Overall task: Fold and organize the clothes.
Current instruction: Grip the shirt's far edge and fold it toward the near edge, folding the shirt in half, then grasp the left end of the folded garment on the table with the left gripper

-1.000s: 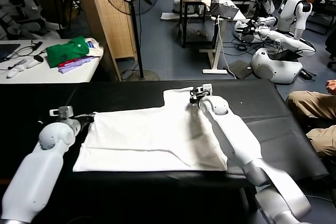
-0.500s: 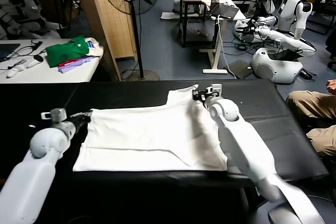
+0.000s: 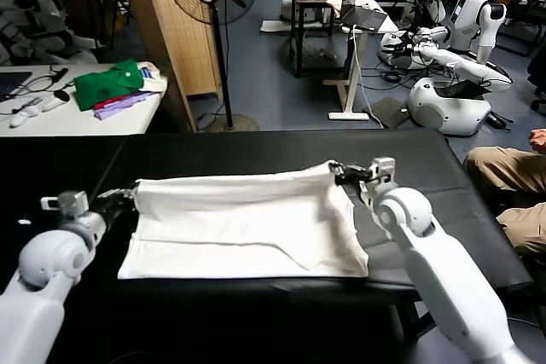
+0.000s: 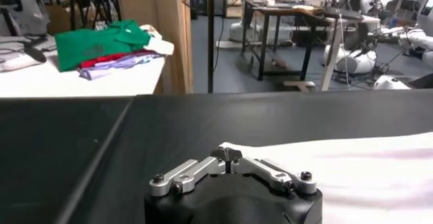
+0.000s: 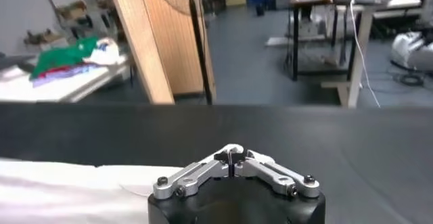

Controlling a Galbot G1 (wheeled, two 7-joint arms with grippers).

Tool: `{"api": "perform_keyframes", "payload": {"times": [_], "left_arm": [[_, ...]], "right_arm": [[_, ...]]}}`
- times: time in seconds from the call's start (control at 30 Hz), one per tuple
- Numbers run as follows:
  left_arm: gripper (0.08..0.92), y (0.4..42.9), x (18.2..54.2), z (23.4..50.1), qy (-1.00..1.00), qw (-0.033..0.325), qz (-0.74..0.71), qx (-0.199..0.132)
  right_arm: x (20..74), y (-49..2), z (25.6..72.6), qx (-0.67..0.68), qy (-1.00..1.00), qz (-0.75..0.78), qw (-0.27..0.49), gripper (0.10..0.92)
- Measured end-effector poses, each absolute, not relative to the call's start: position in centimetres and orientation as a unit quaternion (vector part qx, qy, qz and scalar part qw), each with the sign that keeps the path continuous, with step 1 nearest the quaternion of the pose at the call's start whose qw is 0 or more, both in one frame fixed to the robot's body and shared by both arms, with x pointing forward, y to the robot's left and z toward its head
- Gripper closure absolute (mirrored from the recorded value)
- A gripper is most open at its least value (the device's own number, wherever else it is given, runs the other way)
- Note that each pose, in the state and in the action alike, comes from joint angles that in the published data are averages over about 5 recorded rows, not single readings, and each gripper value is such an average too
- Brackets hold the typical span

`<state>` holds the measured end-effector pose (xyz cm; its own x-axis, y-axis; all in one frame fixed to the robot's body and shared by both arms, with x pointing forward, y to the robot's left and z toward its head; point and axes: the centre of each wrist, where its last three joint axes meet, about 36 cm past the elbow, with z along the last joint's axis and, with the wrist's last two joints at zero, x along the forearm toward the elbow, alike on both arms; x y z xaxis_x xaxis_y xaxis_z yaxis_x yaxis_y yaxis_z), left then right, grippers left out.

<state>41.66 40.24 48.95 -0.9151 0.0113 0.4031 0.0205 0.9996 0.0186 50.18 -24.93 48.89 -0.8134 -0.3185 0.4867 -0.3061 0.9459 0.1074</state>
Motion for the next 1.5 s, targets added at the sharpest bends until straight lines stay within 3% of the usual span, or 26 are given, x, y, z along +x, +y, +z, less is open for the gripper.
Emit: {"api": "perform_keyframes", "payload": {"times": [0.47, 0.8, 0.9, 1.0, 1.27, 1.37, 1.5], "left_arm": [[0.872, 39.3, 35.1, 47.4, -0.971, 0.236, -0.043, -0.006], [0.872, 38.7, 32.9, 45.9, -0.965, 0.255, -0.054, 0.000], [0.869, 38.6, 32.6, 46.0, -0.965, 0.257, -0.060, 0.002], [0.801, 38.6, 32.2, 46.3, -0.964, 0.257, -0.063, 0.003], [0.368, 38.4, 31.8, 47.7, -0.967, 0.250, -0.051, -0.003], [0.244, 38.4, 32.3, 47.9, -0.969, 0.244, -0.032, -0.002], [0.205, 38.8, 33.9, 47.7, -0.972, 0.235, -0.006, 0.002]], "right_arm": [[43.9, -25.0, 48.9, 0.163, -0.949, 0.054, 0.265, 0.901], [40.5, -24.4, 46.0, 0.165, -0.940, 0.063, 0.293, 0.901], [39.7, -24.5, 46.0, 0.167, -0.939, 0.068, 0.293, 0.859], [38.8, -24.5, 46.4, 0.168, -0.940, 0.069, 0.289, 0.726], [38.6, -24.8, 47.9, 0.131, -0.955, 0.070, 0.256, 0.297], [39.8, -24.7, 47.6, 0.109, -0.964, 0.067, 0.234, 0.235], [42.0, -24.2, 46.6, 0.091, -0.973, 0.049, 0.208, 0.225]]}}
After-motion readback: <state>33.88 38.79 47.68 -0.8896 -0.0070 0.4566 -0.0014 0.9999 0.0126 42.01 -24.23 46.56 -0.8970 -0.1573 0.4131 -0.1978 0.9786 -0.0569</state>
